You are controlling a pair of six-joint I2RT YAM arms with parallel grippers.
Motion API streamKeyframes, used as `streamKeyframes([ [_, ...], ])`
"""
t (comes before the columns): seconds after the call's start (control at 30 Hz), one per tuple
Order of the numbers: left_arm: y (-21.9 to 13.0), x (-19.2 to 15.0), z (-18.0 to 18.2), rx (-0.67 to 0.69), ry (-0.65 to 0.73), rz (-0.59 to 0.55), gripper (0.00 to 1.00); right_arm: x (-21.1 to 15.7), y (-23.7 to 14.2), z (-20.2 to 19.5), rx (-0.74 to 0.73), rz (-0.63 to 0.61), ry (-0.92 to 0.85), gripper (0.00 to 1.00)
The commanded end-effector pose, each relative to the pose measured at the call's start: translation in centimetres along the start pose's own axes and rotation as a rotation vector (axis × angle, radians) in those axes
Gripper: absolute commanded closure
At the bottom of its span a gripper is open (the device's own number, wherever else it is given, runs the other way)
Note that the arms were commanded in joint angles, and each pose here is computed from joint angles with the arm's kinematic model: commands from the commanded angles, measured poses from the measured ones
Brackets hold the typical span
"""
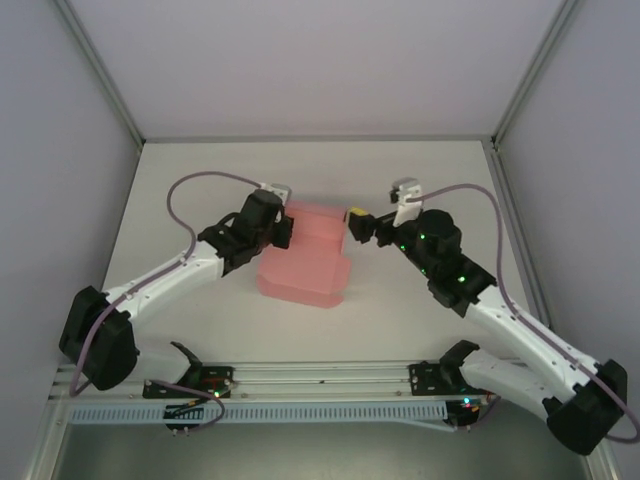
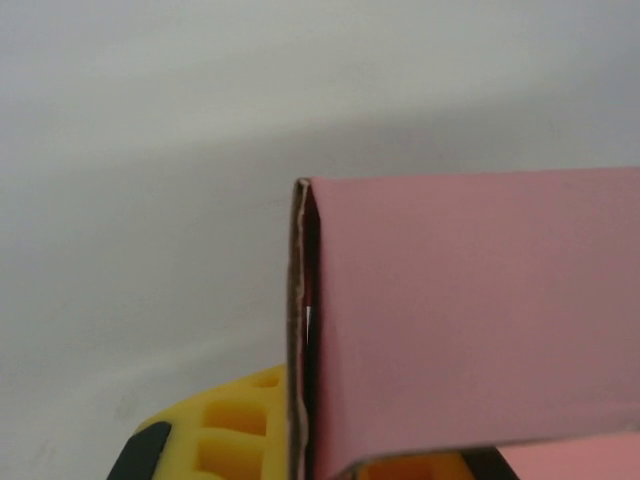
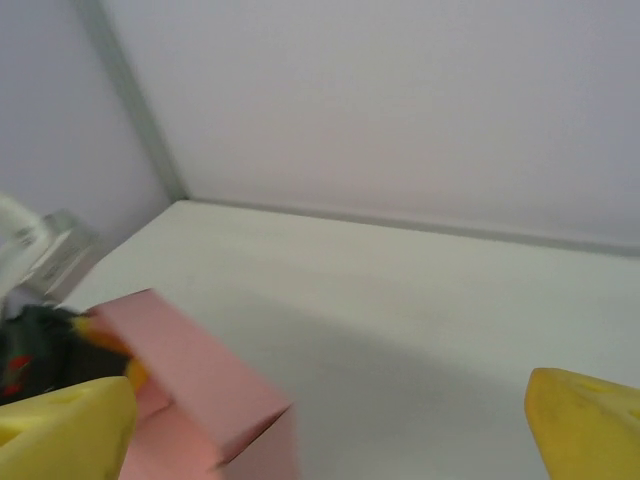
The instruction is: Assemble paper box
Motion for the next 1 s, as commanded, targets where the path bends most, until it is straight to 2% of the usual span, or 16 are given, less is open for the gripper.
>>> streamKeyframes([
  [0.0, -0.6, -1.2, -1.0, -0.062, 0.401, 0.113, 1.00, -2.5, -2.2, -4.8, -0.245, 0.105, 0.125, 0.00],
  [0.07, -0.5, -3.2, -1.6, -0.110, 0.616, 0.203, 1.00, -3.4, -3.1, -5.5, -0.268, 0.130, 0.129, 0.00],
  [0.13, -0.2, -3.5, -1.6, -0.082, 0.788, 0.244, 1.00, -4.2, -3.7, -5.7, -0.265, 0.154, 0.120, 0.00],
  [0.33, 0.0, -4.3, -3.8, -0.165, 1.094, 0.458, 1.00, -6.5, -3.8, -6.9, -0.311, 0.215, 0.098, 0.00],
  [0.47, 2.6, -5.4, -3.4, -0.036, 1.323, 0.592, 1.00, -7.3, -3.8, -7.2, -0.317, 0.225, 0.103, 0.00],
  [0.57, 4.7, -5.3, -3.6, 0.023, 1.450, 0.608, 1.00, -7.3, -4.1, -7.7, -0.335, 0.218, 0.096, 0.00],
  [0.67, 6.0, -5.1, -5.4, -0.044, 1.537, 0.558, 1.00, -7.3, -4.6, -8.1, -0.347, 0.210, 0.096, 0.00],
  [0.73, 6.7, -6.0, -6.1, -0.070, 1.627, 0.573, 1.00, -7.6, -4.9, -8.5, -0.365, 0.211, 0.101, 0.00],
  [0.83, 7.3, -8.6, -6.9, -0.112, 1.728, 0.658, 1.00, -8.8, -5.1, -9.1, -0.384, 0.225, 0.126, 0.00],
  [0.97, 8.7, -9.9, -8.3, -0.119, 1.821, 0.654, 1.00, -10.7, -5.5, -9.9, -0.410, 0.246, 0.155, 0.00],
])
Point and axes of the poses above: each hand's point on the last joint's axis, 136 mm out from that joint toward the fingers, its own y axis out along the fingers, its own z axis along the line the jaws close on, x = y × z, the point moved 1 cm from there along -y, back along the fingers, and after that the axes turned 1 degree about -y, right-handed, at the moved point
